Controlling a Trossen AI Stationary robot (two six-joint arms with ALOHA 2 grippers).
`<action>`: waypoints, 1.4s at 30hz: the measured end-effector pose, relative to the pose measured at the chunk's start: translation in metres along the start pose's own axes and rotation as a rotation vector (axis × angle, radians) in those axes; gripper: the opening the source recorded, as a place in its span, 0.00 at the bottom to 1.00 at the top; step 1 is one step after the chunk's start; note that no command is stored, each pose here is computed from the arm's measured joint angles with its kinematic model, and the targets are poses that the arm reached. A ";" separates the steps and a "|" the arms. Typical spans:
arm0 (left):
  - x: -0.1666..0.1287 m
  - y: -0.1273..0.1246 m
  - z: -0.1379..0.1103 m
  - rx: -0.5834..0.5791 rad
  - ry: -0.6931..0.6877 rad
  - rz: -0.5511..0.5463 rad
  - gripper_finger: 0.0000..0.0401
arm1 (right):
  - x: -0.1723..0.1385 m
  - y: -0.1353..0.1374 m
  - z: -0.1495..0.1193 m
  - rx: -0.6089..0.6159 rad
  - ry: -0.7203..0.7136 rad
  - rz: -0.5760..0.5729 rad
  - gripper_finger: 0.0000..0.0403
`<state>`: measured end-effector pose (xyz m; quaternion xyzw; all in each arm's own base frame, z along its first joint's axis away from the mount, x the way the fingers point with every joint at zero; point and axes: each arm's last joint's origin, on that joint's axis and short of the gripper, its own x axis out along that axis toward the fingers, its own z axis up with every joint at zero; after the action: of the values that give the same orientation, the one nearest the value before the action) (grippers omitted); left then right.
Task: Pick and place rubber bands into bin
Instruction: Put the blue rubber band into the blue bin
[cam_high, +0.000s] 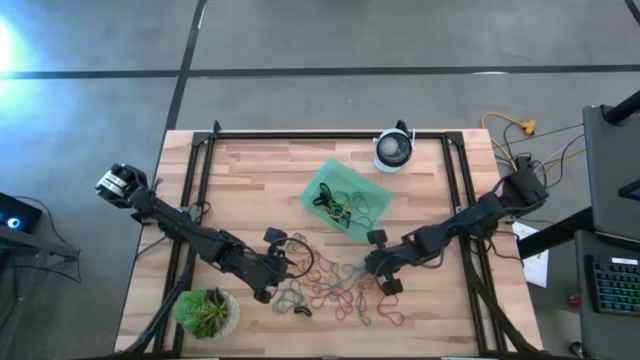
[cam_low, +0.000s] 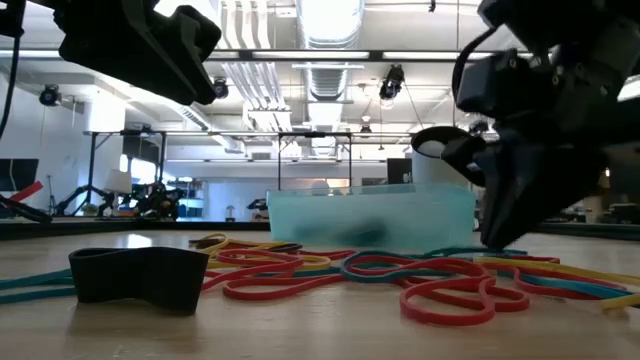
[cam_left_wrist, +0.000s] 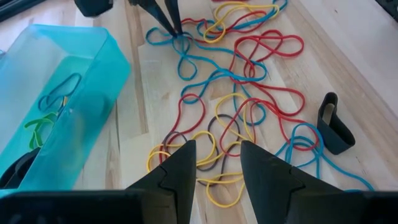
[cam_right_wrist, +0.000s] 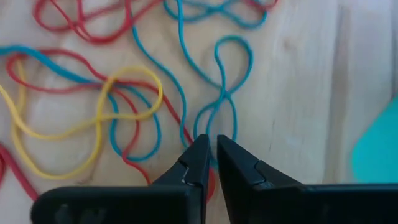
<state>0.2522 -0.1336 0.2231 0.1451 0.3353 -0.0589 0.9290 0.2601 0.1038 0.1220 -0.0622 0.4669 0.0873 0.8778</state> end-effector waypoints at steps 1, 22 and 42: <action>0.000 0.000 0.000 0.000 0.000 0.000 0.28 | 0.002 0.000 -0.001 0.002 0.006 -0.001 0.08; 0.000 0.000 0.000 -0.003 0.000 0.000 0.28 | 0.000 -0.002 -0.006 0.021 0.031 -0.017 0.24; 0.000 0.000 0.000 0.000 0.001 0.000 0.28 | -0.001 -0.003 -0.008 -0.010 0.037 -0.017 0.15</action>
<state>0.2521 -0.1334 0.2228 0.1451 0.3358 -0.0586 0.9288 0.2541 0.0997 0.1182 -0.0720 0.4820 0.0810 0.8695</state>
